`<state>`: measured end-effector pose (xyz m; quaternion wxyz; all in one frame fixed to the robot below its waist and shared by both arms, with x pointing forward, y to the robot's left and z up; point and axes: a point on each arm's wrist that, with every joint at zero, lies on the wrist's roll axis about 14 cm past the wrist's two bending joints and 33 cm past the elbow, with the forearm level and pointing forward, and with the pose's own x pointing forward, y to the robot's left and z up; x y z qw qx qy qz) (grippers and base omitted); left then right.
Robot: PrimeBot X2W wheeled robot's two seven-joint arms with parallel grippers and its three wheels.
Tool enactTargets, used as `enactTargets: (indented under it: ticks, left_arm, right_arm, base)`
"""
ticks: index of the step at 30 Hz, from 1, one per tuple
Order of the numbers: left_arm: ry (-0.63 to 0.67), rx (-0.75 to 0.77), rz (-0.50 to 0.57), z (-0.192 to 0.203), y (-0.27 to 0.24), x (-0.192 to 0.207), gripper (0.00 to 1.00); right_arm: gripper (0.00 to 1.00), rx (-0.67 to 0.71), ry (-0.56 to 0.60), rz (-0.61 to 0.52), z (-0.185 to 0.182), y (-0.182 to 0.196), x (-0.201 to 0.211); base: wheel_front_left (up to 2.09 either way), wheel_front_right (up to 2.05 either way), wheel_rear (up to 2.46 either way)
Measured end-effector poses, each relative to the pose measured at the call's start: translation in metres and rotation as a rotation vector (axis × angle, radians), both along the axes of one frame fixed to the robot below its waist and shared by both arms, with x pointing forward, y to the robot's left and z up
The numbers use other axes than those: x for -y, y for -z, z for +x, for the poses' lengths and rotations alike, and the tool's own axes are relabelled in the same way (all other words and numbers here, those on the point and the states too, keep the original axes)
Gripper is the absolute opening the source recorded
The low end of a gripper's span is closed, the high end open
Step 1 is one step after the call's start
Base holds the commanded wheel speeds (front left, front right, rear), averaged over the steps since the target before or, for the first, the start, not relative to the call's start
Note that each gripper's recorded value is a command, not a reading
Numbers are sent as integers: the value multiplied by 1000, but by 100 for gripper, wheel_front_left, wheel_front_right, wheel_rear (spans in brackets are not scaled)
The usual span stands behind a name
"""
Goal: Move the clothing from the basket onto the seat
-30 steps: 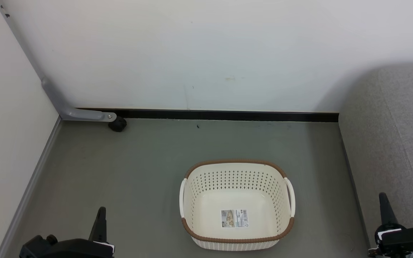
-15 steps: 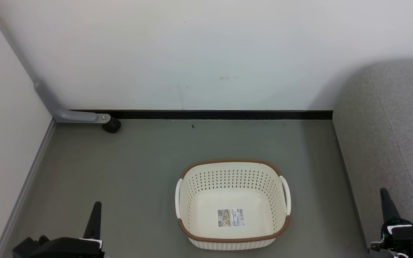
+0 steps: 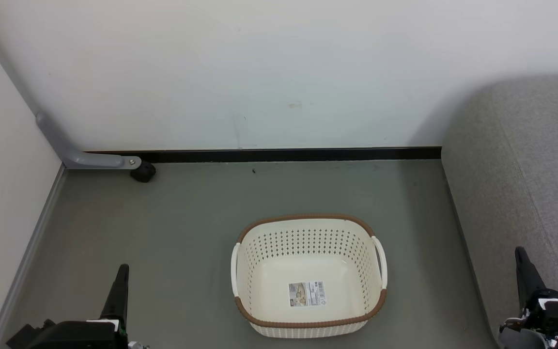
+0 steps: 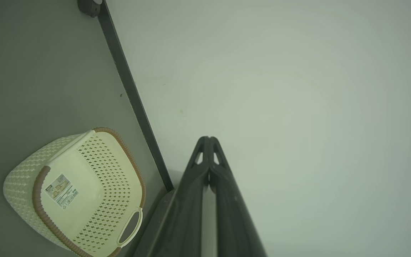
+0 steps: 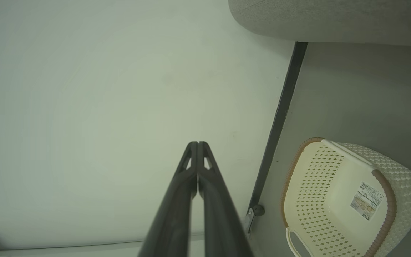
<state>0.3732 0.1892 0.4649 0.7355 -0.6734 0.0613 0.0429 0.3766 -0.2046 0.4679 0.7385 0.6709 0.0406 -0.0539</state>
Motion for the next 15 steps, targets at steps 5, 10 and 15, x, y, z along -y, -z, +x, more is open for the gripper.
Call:
enactTargets:
  ticks: [5,10,15]
  left_arm:
    - [-5,23,-63,3,-5,-1,0]
    - [-3,40,-77,4,-9,0,0]
    - [-4,40,-77,4,-9,-1,0]
  right_arm:
    - [0,21,12,73,0,-5,2]
    - [0,30,13,97,0,-7,3]
    - [0,33,12,97,1,-8,3]
  base:
    - [0,0,0]
    - [0,0,0]
    - [0,0,0]
